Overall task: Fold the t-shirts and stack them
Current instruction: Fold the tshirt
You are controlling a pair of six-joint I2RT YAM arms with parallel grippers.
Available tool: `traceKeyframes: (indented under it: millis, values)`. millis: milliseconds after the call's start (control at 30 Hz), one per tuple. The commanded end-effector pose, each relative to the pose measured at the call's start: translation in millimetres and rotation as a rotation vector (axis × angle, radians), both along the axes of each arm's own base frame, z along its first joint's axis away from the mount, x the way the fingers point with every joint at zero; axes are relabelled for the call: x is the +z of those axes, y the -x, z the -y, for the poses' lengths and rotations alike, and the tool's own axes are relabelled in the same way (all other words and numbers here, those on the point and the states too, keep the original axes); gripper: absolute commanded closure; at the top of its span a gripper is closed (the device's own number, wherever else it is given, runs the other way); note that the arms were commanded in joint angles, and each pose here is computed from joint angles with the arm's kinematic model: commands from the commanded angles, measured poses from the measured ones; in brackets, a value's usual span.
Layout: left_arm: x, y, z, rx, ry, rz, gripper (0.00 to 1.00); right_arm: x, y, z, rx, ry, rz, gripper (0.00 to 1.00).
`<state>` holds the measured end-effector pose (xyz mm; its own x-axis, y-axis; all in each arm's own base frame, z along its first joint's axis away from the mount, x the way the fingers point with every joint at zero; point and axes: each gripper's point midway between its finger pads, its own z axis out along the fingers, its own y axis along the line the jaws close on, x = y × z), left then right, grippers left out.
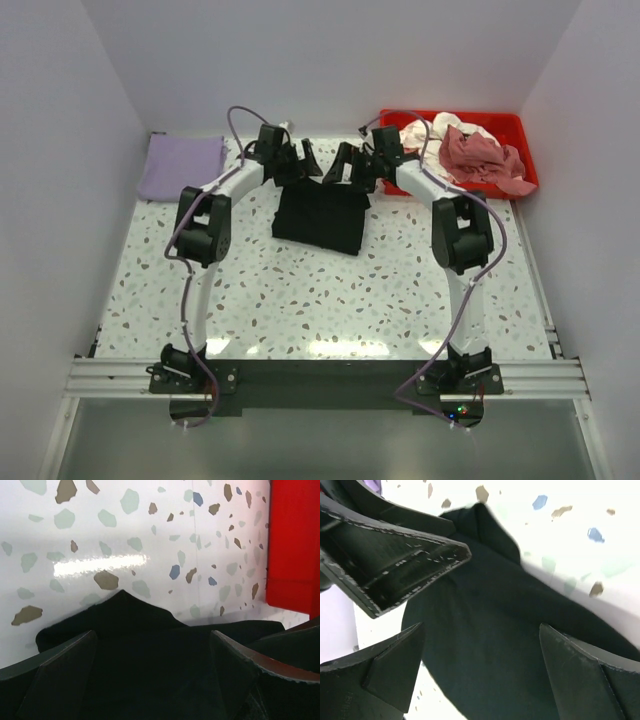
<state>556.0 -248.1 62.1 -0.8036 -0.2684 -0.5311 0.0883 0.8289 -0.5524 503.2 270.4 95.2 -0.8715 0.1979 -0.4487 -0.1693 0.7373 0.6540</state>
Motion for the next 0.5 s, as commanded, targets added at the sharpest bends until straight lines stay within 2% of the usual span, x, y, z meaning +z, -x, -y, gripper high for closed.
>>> traceKeyframes:
  millis: [0, 300, 400, 467]
  values:
    - [6, -21, -8, 0.025, -0.028, 0.051, 0.00, 3, -19, -2, 0.003, 0.011, 0.056, 0.01]
    - [-41, -15, -20, 0.048, -0.066, -0.032, 0.00, -58, -22, 12, -0.033, 0.116, -0.015, 0.01]
    - [-34, -17, -23, 0.051, -0.066, -0.018, 0.00, -61, -22, 13, -0.015, 0.142, -0.024, 0.01]
    - [-17, -21, -22, 0.045, -0.057, 0.017, 0.00, -44, -24, 13, 0.019, 0.152, 0.006, 0.01]
